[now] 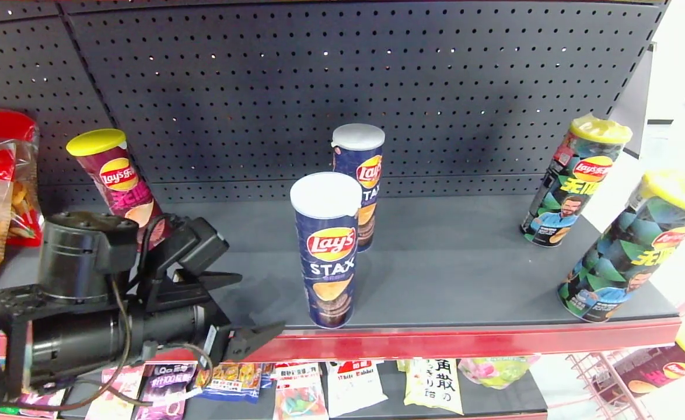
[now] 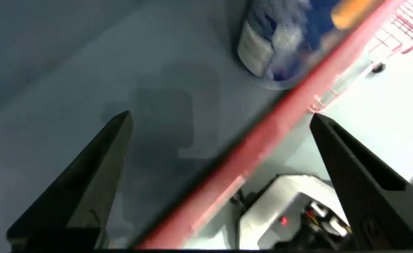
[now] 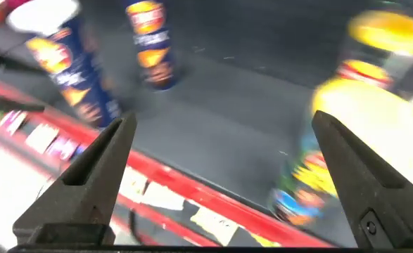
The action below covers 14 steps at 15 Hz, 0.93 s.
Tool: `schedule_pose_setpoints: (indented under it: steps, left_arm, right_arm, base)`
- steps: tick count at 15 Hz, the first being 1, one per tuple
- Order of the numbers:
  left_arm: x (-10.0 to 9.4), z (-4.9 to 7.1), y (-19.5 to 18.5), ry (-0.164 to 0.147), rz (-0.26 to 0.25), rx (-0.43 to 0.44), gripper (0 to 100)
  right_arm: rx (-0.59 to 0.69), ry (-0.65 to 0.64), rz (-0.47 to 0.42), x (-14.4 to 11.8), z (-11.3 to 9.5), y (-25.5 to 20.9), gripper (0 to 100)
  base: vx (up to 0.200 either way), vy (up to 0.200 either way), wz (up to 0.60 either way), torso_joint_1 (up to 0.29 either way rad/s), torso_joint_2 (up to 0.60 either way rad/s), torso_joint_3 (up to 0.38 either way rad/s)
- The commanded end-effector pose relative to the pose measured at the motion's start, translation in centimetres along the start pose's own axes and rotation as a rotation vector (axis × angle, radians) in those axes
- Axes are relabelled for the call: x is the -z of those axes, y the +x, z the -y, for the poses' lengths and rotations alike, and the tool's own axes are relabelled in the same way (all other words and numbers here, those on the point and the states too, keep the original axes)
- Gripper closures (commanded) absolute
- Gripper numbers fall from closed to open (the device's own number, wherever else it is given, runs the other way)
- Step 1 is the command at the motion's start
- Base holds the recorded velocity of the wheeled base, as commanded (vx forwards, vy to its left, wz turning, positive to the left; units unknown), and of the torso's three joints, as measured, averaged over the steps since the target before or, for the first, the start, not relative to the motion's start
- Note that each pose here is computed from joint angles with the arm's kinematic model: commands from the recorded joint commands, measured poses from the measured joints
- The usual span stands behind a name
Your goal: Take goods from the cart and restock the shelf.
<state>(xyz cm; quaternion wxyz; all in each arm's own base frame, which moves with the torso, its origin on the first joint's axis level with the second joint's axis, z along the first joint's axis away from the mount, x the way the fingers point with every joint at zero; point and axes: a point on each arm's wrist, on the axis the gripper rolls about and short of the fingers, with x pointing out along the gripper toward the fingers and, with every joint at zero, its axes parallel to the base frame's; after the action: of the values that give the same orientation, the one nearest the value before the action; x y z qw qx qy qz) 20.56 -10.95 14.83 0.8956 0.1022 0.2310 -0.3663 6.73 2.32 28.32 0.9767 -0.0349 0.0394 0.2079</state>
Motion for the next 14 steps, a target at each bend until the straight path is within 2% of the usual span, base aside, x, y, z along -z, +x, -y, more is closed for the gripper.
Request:
schedule_pose_setpoints:
  steps: [1,2,8,14]
  left_arm:
    - [0.1,-0.7,2.8,0.007,-0.034,0.007,0]
    - [-0.1,-0.9,3.5,0.015,-0.029,0.003,0]
    - [-0.6,-1.6,4.6,0.013,-0.030,-0.006,0]
    - [-1.8,-2.2,6.1,0.022,-0.007,-0.012,0]
  right_arm:
    - [0.078,0.020,0.041,0.0,0.3,-1.5,0]
    - [0.089,0.028,0.045,0.0,0.3,-1.6,0]
    - [0.096,0.042,0.044,0.1,0.3,-1.6,0]
    - [0.097,0.052,0.043,0.1,0.3,-1.6,0]
  base:
    - [0.000,0.000,0.00,0.000,0.00,0.000]
    - [0.000,0.000,0.00,0.000,0.00,0.000]
    - [0.000,0.000,0.00,0.000,0.00,0.000]
    - [0.000,0.000,0.00,0.000,0.00,0.000]
